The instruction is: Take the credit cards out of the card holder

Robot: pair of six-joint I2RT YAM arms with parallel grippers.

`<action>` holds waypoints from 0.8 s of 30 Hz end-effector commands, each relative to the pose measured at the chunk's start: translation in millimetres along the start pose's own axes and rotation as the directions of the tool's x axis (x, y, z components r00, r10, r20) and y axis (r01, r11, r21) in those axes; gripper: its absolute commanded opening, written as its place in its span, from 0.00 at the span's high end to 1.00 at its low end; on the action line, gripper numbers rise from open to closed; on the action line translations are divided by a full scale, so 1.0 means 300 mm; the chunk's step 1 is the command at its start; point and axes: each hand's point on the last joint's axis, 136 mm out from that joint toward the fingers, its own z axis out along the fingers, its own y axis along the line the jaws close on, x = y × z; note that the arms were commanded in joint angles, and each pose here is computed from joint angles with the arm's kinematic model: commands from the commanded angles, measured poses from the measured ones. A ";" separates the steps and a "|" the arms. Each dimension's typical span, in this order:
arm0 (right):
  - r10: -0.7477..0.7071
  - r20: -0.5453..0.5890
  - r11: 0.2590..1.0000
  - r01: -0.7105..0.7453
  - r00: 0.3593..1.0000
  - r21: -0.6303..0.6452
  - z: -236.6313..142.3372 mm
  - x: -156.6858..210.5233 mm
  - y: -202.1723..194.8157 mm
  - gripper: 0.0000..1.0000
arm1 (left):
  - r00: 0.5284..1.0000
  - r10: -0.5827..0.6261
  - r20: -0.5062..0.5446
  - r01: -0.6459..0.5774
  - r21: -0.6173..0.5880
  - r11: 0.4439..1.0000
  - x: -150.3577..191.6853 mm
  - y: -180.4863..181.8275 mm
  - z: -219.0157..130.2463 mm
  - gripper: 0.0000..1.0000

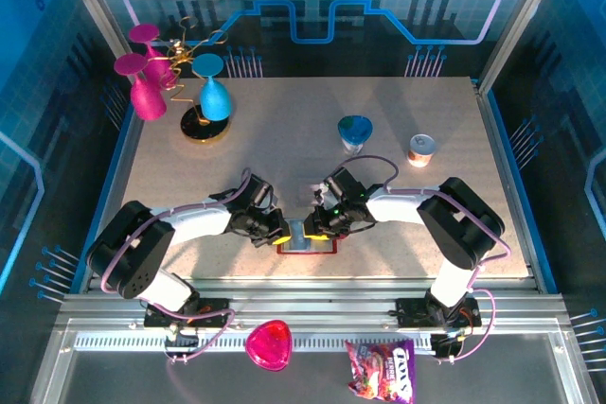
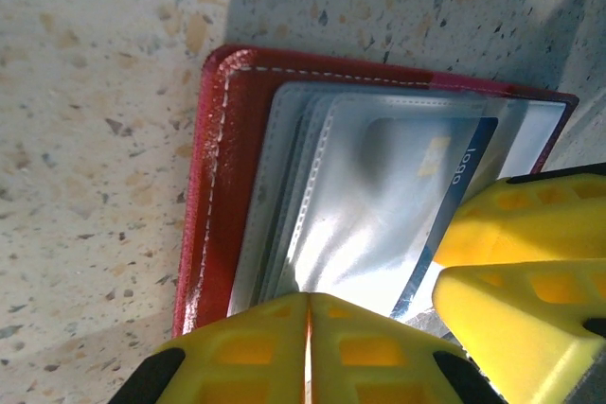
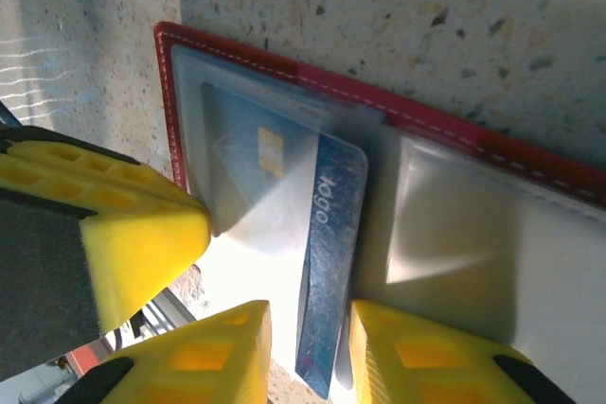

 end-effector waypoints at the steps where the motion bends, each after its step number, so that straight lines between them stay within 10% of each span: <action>1: 0.031 -0.015 0.999 -0.032 0.999 -0.016 0.009 0.007 -0.019 0.73 | 1.000 -0.010 -0.023 0.009 -0.028 1.000 0.014 0.045 0.016 0.91; 24: 0.046 0.005 0.998 -0.046 0.999 -0.046 -0.010 0.006 -0.030 0.87 | 1.000 -0.007 -0.016 0.006 -0.037 0.999 0.015 0.048 0.005 0.91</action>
